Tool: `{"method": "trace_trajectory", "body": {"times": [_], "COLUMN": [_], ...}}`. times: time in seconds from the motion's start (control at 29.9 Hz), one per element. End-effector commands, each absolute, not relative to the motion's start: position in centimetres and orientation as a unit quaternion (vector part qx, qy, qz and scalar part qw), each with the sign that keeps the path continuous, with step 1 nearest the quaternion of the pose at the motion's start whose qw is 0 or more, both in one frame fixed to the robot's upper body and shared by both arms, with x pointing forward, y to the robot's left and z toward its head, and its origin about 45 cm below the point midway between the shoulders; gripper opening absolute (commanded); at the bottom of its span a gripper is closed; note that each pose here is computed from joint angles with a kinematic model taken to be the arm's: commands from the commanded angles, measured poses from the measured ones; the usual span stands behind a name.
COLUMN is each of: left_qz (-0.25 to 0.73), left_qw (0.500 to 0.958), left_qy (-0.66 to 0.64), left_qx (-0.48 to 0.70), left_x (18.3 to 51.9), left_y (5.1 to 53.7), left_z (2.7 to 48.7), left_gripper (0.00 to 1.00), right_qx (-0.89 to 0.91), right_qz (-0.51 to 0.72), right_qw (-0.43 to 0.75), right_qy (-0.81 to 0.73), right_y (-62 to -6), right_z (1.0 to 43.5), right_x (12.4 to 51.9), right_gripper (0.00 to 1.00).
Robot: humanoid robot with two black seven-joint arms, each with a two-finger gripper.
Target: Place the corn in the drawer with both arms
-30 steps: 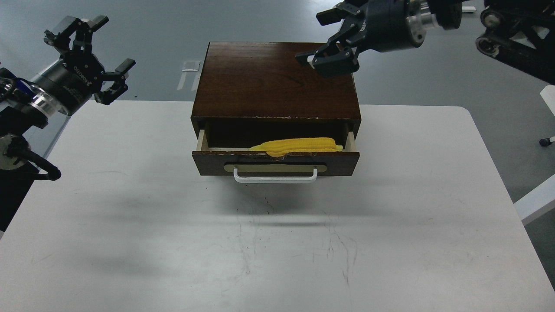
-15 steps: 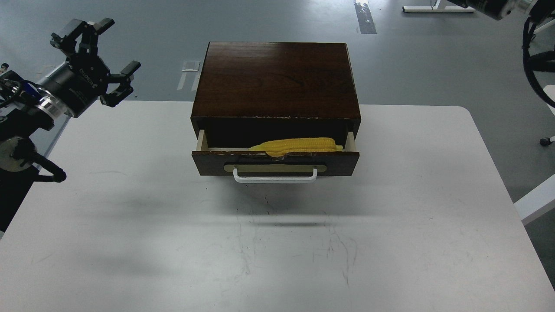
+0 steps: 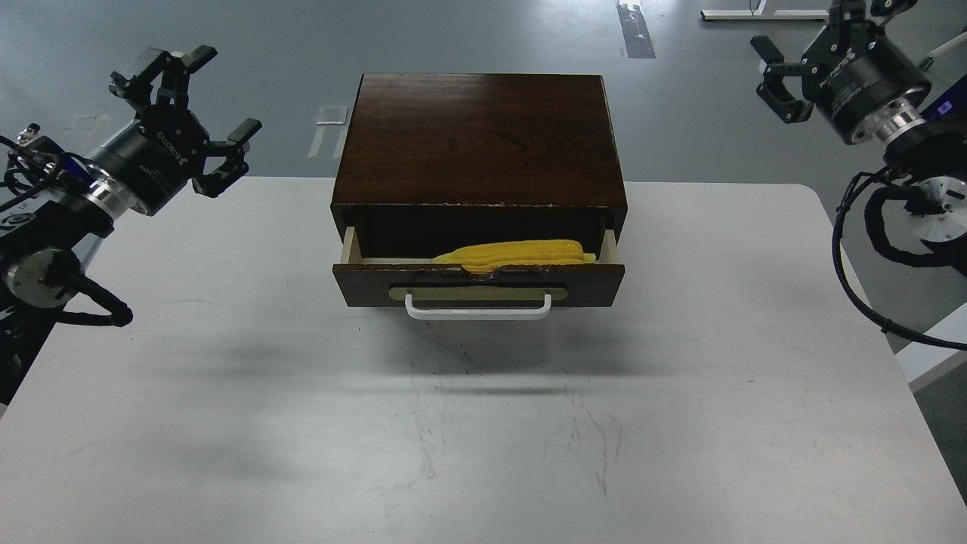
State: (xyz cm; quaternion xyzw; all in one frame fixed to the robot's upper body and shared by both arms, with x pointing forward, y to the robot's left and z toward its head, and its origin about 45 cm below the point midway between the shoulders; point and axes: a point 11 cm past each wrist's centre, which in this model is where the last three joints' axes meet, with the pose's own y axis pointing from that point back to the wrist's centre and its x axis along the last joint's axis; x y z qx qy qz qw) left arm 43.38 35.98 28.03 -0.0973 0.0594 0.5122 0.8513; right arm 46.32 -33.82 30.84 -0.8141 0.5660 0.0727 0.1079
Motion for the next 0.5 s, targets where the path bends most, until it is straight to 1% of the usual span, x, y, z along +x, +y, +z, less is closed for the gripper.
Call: {"method": "trace_trajectory", "body": {"times": [0.0, 0.17, 0.27, 0.47], "left_qz": [0.511, 0.511, 0.512, 0.515], "left_qw": [0.851, 0.851, 0.85, 0.847], "left_qy": [0.061, 0.065, 0.068, 0.072], "left_qx": [-0.102, -0.105, -0.104, -0.109], "left_x": [43.5, 43.4, 43.3, 43.2], "left_y": [35.7, 35.6, 35.6, 35.7], "left_z": [28.1, 27.8, 27.5, 27.2], "left_gripper": [0.98, 0.98, 0.98, 0.98], "right_qx": [-0.823, -0.826, -0.825, -0.823], "right_qz": [0.108, 0.116, 0.128, 0.14], "right_qw": [0.105, 0.102, 0.097, 0.091], "right_qy": [0.547, 0.542, 0.542, 0.543], "right_y": [-31.4, -30.1, -30.2, -30.4], "right_z": [28.0, 27.1, 25.8, 24.6], "right_x": [45.4, 45.5, 44.9, 44.2], "right_gripper": [0.99, 1.0, 1.0, 1.0]}}
